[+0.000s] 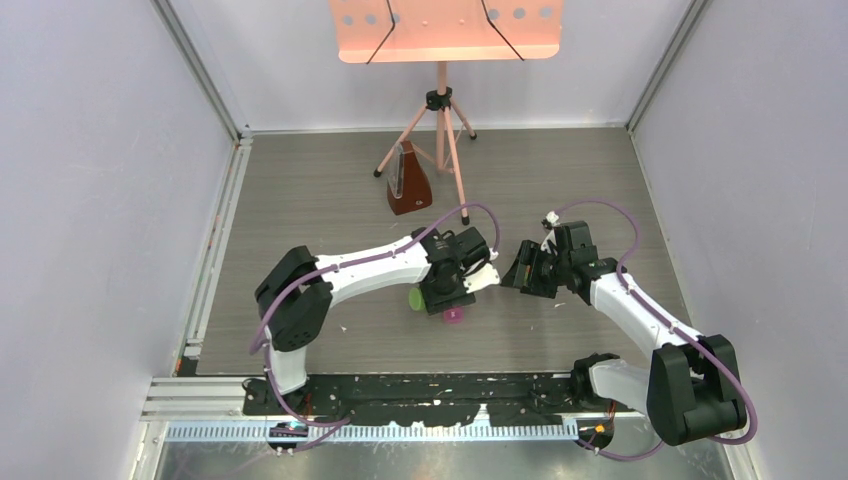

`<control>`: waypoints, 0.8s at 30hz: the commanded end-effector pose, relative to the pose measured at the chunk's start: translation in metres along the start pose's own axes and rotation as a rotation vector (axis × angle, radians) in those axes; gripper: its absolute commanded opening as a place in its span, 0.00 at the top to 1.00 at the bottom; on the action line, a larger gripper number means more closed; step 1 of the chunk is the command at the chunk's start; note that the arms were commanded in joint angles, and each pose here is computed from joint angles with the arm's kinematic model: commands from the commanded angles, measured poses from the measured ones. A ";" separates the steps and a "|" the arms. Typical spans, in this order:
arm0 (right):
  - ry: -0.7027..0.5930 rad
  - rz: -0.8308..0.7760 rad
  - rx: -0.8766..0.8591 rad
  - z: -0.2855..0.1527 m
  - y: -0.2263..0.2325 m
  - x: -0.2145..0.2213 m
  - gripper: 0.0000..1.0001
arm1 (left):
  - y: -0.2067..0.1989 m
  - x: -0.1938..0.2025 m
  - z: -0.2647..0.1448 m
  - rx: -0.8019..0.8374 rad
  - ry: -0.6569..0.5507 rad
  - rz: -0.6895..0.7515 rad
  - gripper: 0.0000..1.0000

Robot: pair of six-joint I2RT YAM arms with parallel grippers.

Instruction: Sort the pills into containers

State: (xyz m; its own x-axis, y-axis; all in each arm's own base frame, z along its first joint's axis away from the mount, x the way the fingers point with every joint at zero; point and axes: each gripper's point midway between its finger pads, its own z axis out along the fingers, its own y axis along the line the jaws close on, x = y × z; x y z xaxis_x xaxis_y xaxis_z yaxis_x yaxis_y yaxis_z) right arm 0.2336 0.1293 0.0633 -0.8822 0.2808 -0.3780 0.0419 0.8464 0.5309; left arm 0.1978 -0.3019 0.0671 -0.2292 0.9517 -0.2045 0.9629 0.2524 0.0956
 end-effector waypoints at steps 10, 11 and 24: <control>-0.018 -0.001 -0.021 0.001 0.003 -0.004 0.36 | -0.003 0.000 0.006 -0.006 0.002 0.004 1.00; -0.018 -0.001 -0.021 0.001 0.003 -0.004 0.36 | -0.004 0.000 0.006 -0.003 0.005 0.006 1.00; -0.021 -0.001 -0.022 0.001 0.004 -0.006 0.36 | -0.002 0.003 0.001 -0.028 0.058 0.076 1.00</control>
State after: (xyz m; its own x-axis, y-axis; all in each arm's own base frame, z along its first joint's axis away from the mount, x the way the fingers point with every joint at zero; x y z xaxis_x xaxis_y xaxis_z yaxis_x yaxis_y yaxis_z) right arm 0.2313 0.1294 0.0604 -0.8849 0.2797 -0.3724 0.0433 0.8456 0.5321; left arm 0.1932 -0.2976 0.0572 -0.2029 0.9674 -0.1516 0.9688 0.2208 0.1123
